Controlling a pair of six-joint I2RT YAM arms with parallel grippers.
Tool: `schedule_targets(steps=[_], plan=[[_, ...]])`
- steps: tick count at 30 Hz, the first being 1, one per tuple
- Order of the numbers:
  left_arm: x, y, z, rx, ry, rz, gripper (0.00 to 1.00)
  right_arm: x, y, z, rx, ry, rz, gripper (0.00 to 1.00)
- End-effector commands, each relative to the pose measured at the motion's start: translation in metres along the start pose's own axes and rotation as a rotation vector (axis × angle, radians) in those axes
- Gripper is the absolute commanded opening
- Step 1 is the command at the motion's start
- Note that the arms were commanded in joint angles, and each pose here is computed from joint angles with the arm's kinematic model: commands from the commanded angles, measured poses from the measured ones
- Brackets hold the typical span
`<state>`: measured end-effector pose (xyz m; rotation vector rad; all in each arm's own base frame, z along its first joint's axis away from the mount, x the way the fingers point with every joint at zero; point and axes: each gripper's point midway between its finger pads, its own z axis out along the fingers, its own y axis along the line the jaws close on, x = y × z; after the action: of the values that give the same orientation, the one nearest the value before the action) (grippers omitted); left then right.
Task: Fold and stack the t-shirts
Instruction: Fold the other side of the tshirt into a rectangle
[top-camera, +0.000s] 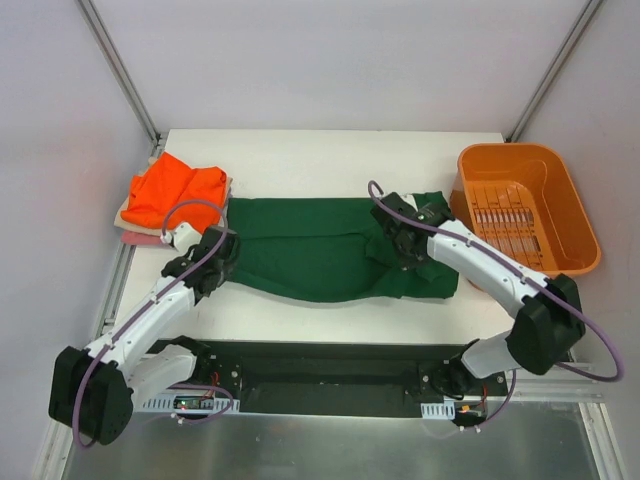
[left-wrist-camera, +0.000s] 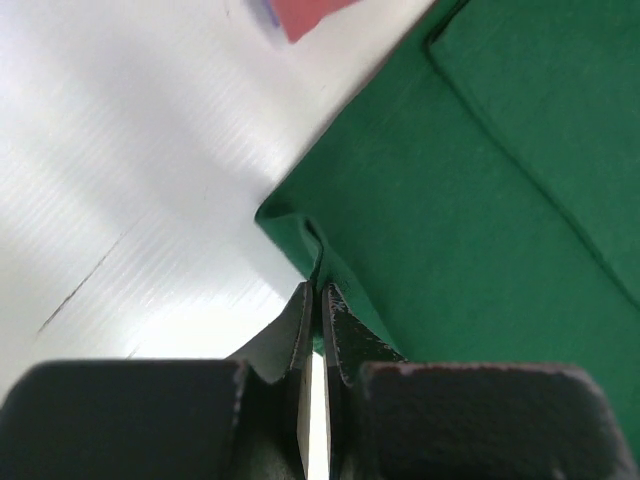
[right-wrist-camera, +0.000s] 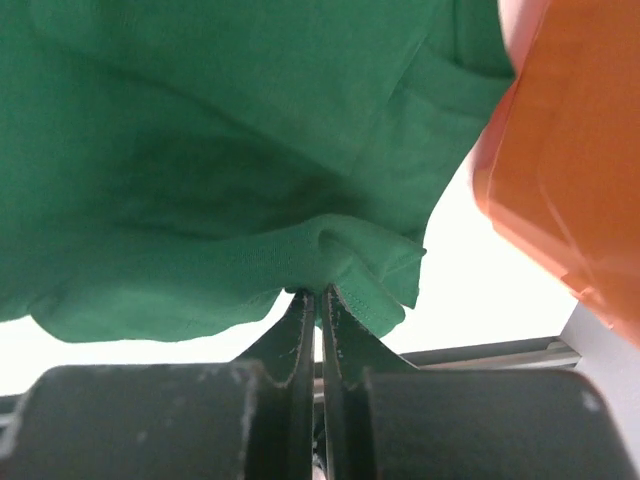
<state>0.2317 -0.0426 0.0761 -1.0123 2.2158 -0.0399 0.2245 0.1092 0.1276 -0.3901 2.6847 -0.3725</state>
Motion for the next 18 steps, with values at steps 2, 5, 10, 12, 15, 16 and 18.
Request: schedule_targets(steps=[2, 5, 10, 12, 15, 16, 18], plan=[[-0.029, -0.022, 0.003, -0.030, -0.095, -0.011, 0.00, -0.044, -0.018, 0.005, 0.079, -0.037, -0.001, 0.00], [-0.036, -0.026, 0.009, -0.064, -0.110, -0.014, 0.00, -0.059, -0.024, 0.012, 0.088, -0.026, 0.006, 0.00], [-0.048, -0.038, 0.019, -0.100, -0.114, -0.010, 0.00, -0.080, -0.029, 0.017, 0.096, -0.036, 0.013, 0.00], [-0.049, -0.045, 0.024, -0.106, -0.101, 0.008, 0.00, -0.088, -0.032, 0.018, 0.097, -0.038, 0.016, 0.00], [-0.053, -0.050, 0.033, -0.131, -0.098, 0.012, 0.00, -0.096, -0.034, 0.026, 0.090, -0.021, 0.021, 0.00], [-0.054, -0.050, 0.035, -0.139, -0.093, 0.006, 0.00, -0.100, -0.034, 0.029, 0.087, -0.020, 0.025, 0.00], [-0.058, -0.053, 0.040, -0.151, -0.095, 0.004, 0.00, -0.105, -0.034, 0.036, 0.082, -0.006, 0.027, 0.00]])
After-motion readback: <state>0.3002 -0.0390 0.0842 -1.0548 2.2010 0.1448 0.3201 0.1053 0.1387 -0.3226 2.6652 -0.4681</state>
